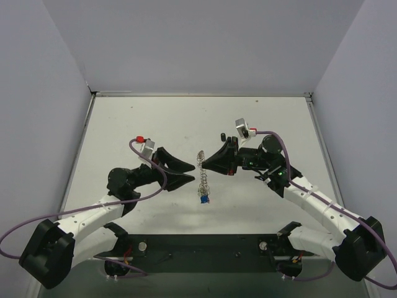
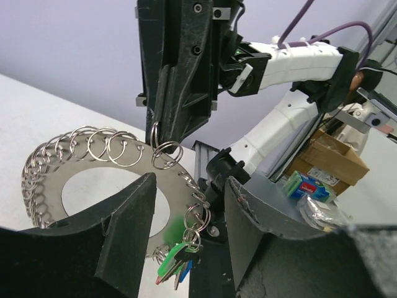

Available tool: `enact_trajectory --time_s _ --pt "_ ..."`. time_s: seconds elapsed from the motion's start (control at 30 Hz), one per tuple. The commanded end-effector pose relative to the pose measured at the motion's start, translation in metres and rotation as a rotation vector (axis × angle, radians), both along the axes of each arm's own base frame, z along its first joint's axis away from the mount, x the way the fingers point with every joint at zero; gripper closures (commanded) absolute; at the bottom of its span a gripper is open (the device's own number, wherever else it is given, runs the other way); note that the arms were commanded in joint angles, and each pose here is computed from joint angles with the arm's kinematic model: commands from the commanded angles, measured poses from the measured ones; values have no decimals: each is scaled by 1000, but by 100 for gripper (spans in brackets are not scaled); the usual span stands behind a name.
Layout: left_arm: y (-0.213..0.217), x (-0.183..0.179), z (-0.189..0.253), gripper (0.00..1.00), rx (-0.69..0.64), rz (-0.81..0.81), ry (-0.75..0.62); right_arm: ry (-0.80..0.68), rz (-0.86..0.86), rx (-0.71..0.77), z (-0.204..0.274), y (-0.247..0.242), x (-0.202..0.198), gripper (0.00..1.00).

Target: Put the keys on the keyring

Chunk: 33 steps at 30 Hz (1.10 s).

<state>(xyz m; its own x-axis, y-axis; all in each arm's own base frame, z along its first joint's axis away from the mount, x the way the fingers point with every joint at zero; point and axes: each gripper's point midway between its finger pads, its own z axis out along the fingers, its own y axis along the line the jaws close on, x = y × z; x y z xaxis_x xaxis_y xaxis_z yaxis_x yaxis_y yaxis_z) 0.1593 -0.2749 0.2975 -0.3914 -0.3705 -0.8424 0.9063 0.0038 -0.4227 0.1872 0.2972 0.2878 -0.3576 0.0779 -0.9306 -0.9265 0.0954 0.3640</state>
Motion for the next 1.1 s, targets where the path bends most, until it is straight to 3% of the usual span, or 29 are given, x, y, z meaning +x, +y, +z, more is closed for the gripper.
enact_trajectory --time_s 0.0,0.6,1.07 --pt "3 -16 26 44 -96 -81 -97 -159 43 97 39 -4 -11 100" --pt "-5 0 31 56 -127 -75 -89 -152 51 105 39 -3 -12 100" --pt "-5 3 48 55 -186 -69 -120 -141 53 100 36 -3 -12 100"
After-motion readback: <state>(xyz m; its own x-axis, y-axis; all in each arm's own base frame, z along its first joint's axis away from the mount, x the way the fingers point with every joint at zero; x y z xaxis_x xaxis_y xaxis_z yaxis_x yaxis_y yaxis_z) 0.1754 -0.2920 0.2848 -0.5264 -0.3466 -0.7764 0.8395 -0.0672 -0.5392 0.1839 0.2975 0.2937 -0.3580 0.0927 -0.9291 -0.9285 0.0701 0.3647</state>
